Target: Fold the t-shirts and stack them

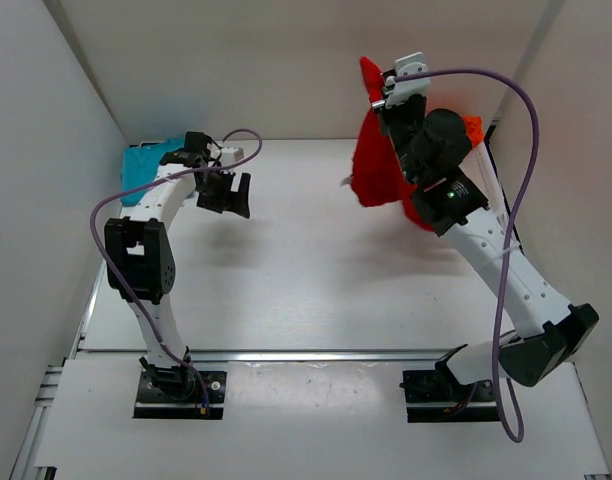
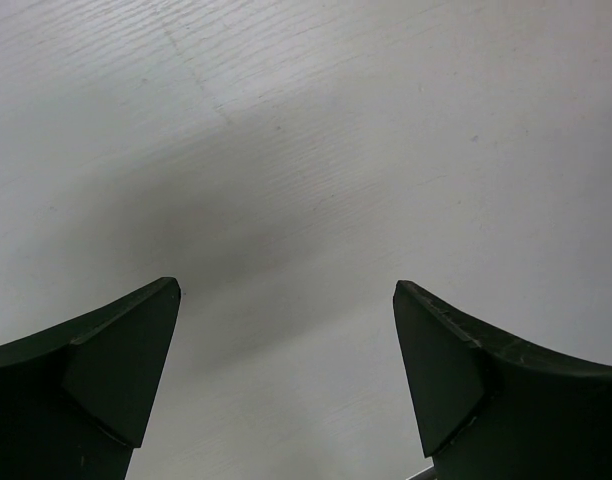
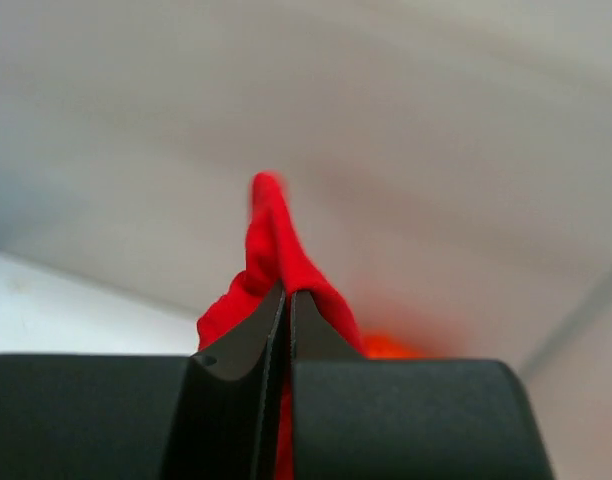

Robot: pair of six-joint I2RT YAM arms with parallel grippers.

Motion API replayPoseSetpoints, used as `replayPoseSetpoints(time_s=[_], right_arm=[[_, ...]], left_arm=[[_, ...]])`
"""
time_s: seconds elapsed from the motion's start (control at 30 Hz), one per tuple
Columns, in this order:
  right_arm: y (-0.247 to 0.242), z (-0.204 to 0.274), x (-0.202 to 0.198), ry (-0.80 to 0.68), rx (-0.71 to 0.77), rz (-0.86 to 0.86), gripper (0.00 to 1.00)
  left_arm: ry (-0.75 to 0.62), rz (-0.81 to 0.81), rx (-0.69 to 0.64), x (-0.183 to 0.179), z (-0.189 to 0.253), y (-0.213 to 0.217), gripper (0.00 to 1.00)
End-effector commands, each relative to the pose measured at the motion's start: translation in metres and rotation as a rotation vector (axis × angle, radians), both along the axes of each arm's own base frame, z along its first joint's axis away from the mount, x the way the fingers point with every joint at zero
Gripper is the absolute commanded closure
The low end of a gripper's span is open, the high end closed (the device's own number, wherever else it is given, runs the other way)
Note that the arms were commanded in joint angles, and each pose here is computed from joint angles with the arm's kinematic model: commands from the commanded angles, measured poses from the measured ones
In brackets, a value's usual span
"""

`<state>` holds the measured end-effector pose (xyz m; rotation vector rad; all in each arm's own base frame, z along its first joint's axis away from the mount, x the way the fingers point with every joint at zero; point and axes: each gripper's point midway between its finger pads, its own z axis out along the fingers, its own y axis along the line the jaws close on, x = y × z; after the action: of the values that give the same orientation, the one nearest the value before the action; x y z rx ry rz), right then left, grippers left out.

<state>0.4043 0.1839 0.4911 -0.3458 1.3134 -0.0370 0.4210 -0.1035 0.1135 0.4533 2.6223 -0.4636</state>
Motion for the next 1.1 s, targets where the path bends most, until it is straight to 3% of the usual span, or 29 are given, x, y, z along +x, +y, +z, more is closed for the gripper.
replayPoseSetpoints(time_s=[0.0,0.2,0.27,0.37,0.47,0.5,0.53,0.57,0.63,0.7,0.73,0.83,1.07], right_arm=[[0.012,0.077,-0.020,-0.252,0.010,0.023,1.00],[0.057,0.093,-0.032,-0.250,0.064,0.200,1.00],[0.049,0.090,-0.021,-0.220,0.110,0.229,1.00],[0.032,0.049,0.014,-0.051,0.200,0.253,1.00],[0.027,-0.023,0.062,0.197,0.257,0.295,1.00],[0.020,-0.053,0.072,0.290,0.228,0.273,0.85],[0.022,-0.083,0.085,0.383,0.189,0.245,0.60],[0.013,-0.109,0.105,0.443,0.172,0.198,0.43],[-0.004,-0.141,0.114,0.533,0.204,0.108,0.32],[0.008,-0.149,0.112,0.566,0.200,0.135,0.21],[0.014,-0.154,0.110,0.567,0.157,0.147,0.19],[0.043,-0.184,0.088,0.627,0.103,0.209,0.27],[0.110,-0.310,0.042,0.902,0.018,0.392,0.29]], left_arm=[[-0.107,0.031,-0.015,0.005,0.041,0.009,0.01],[-0.146,0.136,-0.002,0.019,0.056,0.048,0.01],[-0.151,0.174,0.011,0.021,0.057,0.067,0.01],[-0.149,0.226,0.008,0.022,0.057,0.085,0.01],[-0.150,0.224,0.012,0.020,0.056,0.085,0.01],[-0.152,0.217,0.016,0.021,0.057,0.083,0.01],[-0.145,0.217,0.019,0.020,0.055,0.084,0.02],[-0.153,0.214,0.020,0.021,0.058,0.081,0.01],[-0.155,0.193,0.026,0.020,0.058,0.075,0.01],[-0.156,0.177,0.032,0.020,0.056,0.070,0.02],[-0.151,0.173,0.038,0.018,0.055,0.069,0.02],[-0.131,0.162,0.032,0.013,0.048,0.063,0.01],[-0.081,0.130,0.016,0.002,0.031,0.044,0.01]])
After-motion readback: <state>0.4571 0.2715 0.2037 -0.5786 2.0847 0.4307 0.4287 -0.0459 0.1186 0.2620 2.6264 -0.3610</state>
